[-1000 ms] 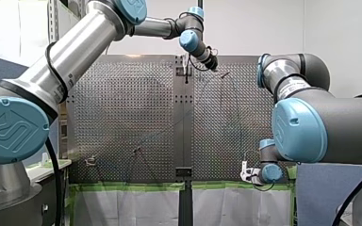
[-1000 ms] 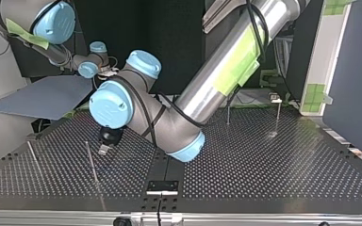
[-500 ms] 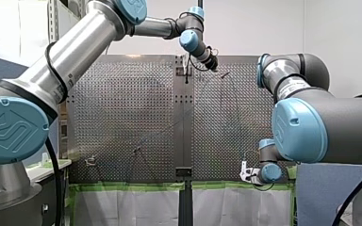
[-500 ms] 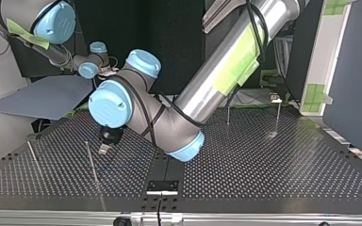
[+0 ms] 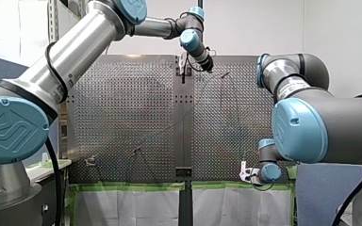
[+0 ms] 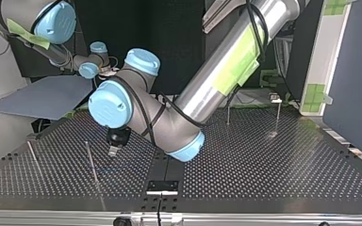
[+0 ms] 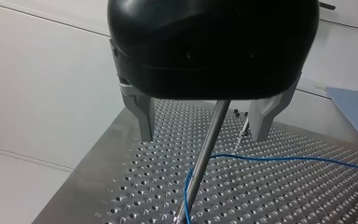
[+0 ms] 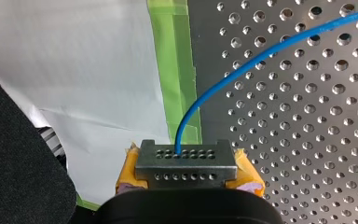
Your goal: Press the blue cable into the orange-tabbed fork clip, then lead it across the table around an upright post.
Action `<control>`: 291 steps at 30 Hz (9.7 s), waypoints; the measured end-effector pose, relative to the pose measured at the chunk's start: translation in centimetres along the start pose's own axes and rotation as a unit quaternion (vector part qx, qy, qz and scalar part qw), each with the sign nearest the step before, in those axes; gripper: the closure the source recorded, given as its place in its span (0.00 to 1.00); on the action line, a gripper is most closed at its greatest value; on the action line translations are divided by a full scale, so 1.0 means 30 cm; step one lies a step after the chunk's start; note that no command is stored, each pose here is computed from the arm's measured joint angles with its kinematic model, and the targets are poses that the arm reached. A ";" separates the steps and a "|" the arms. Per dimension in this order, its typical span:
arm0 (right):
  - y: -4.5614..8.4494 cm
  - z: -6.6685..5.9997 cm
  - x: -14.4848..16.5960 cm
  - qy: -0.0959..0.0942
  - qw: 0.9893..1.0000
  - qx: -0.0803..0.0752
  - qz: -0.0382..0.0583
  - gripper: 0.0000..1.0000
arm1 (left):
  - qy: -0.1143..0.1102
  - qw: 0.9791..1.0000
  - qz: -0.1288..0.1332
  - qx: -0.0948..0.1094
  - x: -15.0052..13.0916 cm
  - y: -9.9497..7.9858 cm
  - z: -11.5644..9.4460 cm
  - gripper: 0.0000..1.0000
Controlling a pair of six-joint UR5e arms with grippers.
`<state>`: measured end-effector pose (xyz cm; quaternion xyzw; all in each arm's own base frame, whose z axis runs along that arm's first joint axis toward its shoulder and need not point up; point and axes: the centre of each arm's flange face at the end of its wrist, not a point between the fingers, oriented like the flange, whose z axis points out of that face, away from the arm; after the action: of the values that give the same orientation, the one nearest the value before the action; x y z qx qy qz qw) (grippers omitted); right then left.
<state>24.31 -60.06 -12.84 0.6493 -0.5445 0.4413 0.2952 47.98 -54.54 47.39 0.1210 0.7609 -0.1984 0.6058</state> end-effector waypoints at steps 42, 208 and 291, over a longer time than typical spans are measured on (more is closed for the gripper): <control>-0.006 0.000 0.001 -0.001 1.000 0.001 -0.003 1.00 | -0.052 0.998 -0.017 -0.033 -0.122 0.066 -0.174 0.00; -0.061 0.003 0.012 -0.015 0.999 0.016 -0.032 1.00 | -0.117 0.984 -0.126 -0.042 1.031 0.531 -0.726 0.00; -0.080 -0.001 0.011 -0.019 0.999 0.024 -0.033 1.00 | -0.065 0.991 -0.104 -0.058 1.144 0.651 -0.730 0.00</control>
<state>26.62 -59.61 -12.29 0.6823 -0.5172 0.4320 0.2835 29.02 -29.22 15.16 -0.0075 0.7385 -0.2232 0.6362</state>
